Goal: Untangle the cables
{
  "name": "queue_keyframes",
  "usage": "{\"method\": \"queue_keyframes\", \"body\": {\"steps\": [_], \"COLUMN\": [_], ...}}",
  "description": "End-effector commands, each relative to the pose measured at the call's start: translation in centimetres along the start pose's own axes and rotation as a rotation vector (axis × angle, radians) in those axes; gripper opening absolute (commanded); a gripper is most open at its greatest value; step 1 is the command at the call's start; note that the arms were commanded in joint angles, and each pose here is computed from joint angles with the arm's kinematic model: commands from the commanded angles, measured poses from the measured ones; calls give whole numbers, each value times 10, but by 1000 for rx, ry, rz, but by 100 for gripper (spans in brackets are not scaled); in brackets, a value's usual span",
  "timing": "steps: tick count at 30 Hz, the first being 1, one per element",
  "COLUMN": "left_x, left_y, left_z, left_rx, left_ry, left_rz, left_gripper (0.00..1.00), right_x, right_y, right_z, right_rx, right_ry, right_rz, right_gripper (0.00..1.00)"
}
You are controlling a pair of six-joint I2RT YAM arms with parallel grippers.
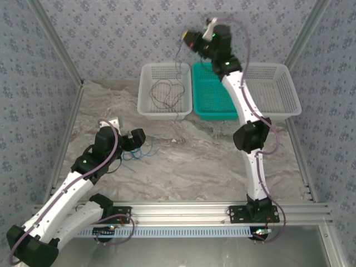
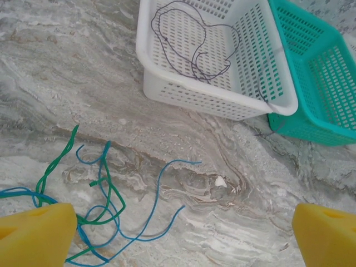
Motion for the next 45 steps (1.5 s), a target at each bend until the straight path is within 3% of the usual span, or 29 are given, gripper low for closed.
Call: {"method": "queue_keyframes", "body": {"steps": [1,6,7,9,10,16,20,24,30,34,36,39,41,45], "left_x": [0,-5,-6,-8,-8,-9,6,29,63,83,92,104,106,102], "left_y": [0,6,7,11,13,40,44,45,56,64,64,62,66,64], "left_z": [-7,-4,-4,-3,-4,-10,-19,-26,-25,-26,-29,-33,-35,-36], "left_rx": [-6,-4,-5,-14,-19,-80,-115,-146,-168,-177,-185,-182,-176,-165], "left_ry": [17,7,9,12,19,57,124,173,175,183,200,228,239,271], "left_rz": [-6,28,39,62,80,249,288,320,378,399,394,371,394,370], "left_gripper": [99,99,99,99,100,99,99,99,99,96,91,76,58,9], "right_x": [24,32,31,27,24,-18,-65,-122,-214,-249,-256,-258,-254,-240], "right_y": [-39,-92,-98,-97,-91,-28,12,47,51,35,26,10,7,8], "right_z": [-69,-131,-138,-140,-137,-97,-87,-104,-143,-174,-188,-200,-203,-207], "right_rx": [-15,-42,-44,-49,-53,-143,-197,-210,-328,-347,-356,-354,-341,-345], "right_ry": [189,304,317,327,325,257,243,242,91,130,166,184,188,196], "right_rz": [-60,-227,-256,-278,-281,-271,-253,-155,-161,-200,-210,-251,-250,-229], "right_gripper": [0,0,4,29,36,54,59,59,64,65,66,66,66,66]}}
Point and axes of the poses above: each hand's point on the last joint's axis, 136 mm out from that joint toward the fingers, its own x axis out along the fingers, its own y axis along the line the jaws close on, z = x × y, the point moved 1 cm from there along -x, back along the fingers, and after that the axes turned 4 degrees about x, right-handed, at the moved point
